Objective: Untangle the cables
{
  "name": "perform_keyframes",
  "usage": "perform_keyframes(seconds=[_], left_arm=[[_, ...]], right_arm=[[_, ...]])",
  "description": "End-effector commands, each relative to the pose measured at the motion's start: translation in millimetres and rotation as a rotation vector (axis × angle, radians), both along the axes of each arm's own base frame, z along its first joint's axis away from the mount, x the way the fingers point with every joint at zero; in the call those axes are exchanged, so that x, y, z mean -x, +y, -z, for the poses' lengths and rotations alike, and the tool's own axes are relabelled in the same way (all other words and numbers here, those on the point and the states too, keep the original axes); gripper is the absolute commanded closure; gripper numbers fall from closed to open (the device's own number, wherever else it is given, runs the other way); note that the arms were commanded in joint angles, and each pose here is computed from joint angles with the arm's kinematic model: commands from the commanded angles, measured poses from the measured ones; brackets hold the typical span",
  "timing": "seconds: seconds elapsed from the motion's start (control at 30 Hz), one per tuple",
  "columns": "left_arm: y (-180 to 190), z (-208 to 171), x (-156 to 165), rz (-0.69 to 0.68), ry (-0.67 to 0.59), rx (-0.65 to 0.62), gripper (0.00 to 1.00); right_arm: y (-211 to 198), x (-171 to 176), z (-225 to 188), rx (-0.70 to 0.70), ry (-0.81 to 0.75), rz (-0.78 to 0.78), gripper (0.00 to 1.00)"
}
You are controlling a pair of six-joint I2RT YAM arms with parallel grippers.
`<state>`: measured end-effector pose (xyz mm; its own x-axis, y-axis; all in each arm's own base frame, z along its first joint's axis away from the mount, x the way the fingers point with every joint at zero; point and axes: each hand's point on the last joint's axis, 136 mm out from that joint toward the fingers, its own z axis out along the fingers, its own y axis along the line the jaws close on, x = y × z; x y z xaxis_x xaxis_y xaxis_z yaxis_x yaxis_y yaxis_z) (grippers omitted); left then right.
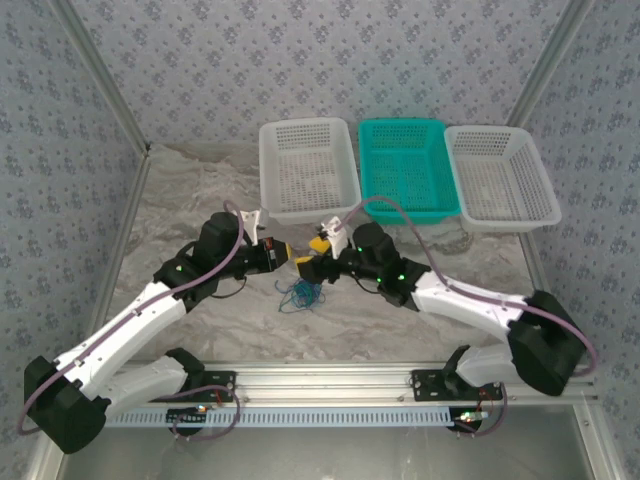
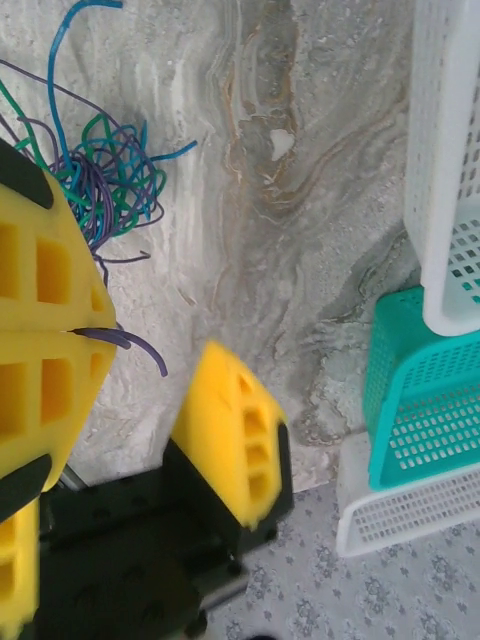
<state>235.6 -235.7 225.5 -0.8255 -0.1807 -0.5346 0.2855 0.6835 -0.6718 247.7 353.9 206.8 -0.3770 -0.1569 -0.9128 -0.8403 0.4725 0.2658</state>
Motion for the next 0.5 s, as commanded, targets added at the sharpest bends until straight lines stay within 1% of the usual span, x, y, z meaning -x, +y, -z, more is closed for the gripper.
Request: perform_keyframes(seconds=[0.0, 0.1, 0.13, 0.2, 0.23, 0.33, 0.37, 0.47], left_arm=[[-7, -31, -1, 0.035, -0.085, 0.041, 1.00], [-5, -35, 1, 0.037, -0.098, 0.040, 1.00], [-3, -36, 2, 0.033, -0.104, 0.037, 1.00], [2, -38, 3, 0.023, -0.119, 0.023, 1.00], [6, -37, 3, 0.009, -0.128, 0.007, 0.92], [29, -25, 7, -0.069, -0.135, -0.054, 0.47], [40, -18, 7, -0.117, -0.125, -0.079, 0.39], [70, 6, 12, -0.246, -0.093, -0.129, 0.27]], right_arm=[[22, -3, 5, -0.020, 0.003, -0.058, 0.58], [26, -13, 12, -0.039, 0.018, -0.014, 0.87], [26, -16, 12, -0.040, 0.024, -0.003, 0.99], [25, -15, 10, -0.050, 0.031, -0.001, 1.00], [25, -12, 8, -0.057, 0.034, -0.008, 1.00], [22, -8, 3, -0.070, 0.049, -0.019, 1.00], [20, -7, 2, -0.076, 0.062, -0.014, 1.00], [12, -11, 3, -0.103, 0.112, 0.009, 1.00]])
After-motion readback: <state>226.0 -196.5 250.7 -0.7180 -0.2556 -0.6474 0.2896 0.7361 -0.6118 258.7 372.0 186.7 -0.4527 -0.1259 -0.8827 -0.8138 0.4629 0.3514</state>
